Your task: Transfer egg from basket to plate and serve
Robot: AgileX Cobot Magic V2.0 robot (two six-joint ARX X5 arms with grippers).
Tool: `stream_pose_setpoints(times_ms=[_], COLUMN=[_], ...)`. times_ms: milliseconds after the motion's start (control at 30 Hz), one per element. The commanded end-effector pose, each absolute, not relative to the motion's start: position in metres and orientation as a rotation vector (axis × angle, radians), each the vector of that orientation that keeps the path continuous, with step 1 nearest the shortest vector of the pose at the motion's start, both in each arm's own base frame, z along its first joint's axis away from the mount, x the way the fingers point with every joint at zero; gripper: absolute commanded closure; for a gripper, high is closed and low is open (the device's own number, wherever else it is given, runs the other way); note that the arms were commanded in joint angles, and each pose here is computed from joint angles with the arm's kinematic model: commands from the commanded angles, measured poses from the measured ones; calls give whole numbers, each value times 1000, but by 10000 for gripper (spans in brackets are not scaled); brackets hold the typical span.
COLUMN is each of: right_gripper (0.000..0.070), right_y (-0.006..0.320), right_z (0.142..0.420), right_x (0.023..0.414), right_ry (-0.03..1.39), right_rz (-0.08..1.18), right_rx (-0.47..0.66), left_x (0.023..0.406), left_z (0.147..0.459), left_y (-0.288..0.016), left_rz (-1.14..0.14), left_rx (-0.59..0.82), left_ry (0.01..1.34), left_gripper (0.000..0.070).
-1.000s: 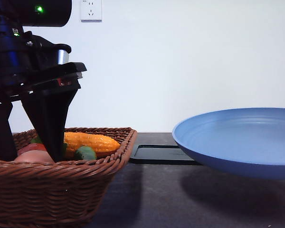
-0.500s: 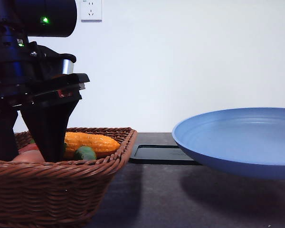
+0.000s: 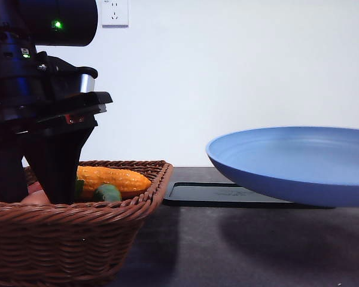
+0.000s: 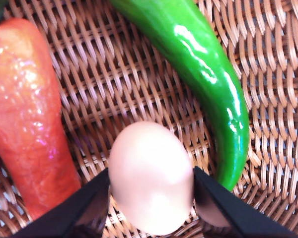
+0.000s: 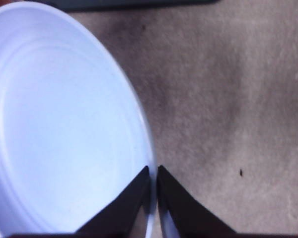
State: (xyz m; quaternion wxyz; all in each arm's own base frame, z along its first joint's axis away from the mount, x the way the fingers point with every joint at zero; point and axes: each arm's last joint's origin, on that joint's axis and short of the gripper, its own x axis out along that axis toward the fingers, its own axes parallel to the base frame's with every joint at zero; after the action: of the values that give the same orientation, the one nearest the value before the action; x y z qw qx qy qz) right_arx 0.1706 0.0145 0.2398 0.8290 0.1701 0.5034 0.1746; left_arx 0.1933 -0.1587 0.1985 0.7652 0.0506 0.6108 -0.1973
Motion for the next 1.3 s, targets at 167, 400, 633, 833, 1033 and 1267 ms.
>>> stream_pose_setpoints(times_ms=[167, 400, 633, 833, 1033, 1267], right_gripper=[700, 700, 700, 700, 700, 700], right_y=[16, 24, 48, 72, 84, 84], right_z=[272, 272, 262, 251, 248, 248], right_x=[178, 180, 190, 197, 197, 196], right_ry=[982, 1008, 1083, 1140, 1173, 1177], right_rz=[403, 445, 545, 623, 696, 699], right_rx=[349, 357, 340, 305, 311, 310], left_x=[201, 197, 176, 157, 151, 157], left_z=[241, 318, 377, 373, 349, 315], left_y=[-167, -167, -181, -209, -239, -268], left_rz=[-499, -579, -718, -837, -859, -833], left_rx=[101, 48, 19, 76, 178, 296], left_ry=[1195, 991, 810, 818, 905, 990], left_gripper=[497, 497, 497, 497, 497, 497])
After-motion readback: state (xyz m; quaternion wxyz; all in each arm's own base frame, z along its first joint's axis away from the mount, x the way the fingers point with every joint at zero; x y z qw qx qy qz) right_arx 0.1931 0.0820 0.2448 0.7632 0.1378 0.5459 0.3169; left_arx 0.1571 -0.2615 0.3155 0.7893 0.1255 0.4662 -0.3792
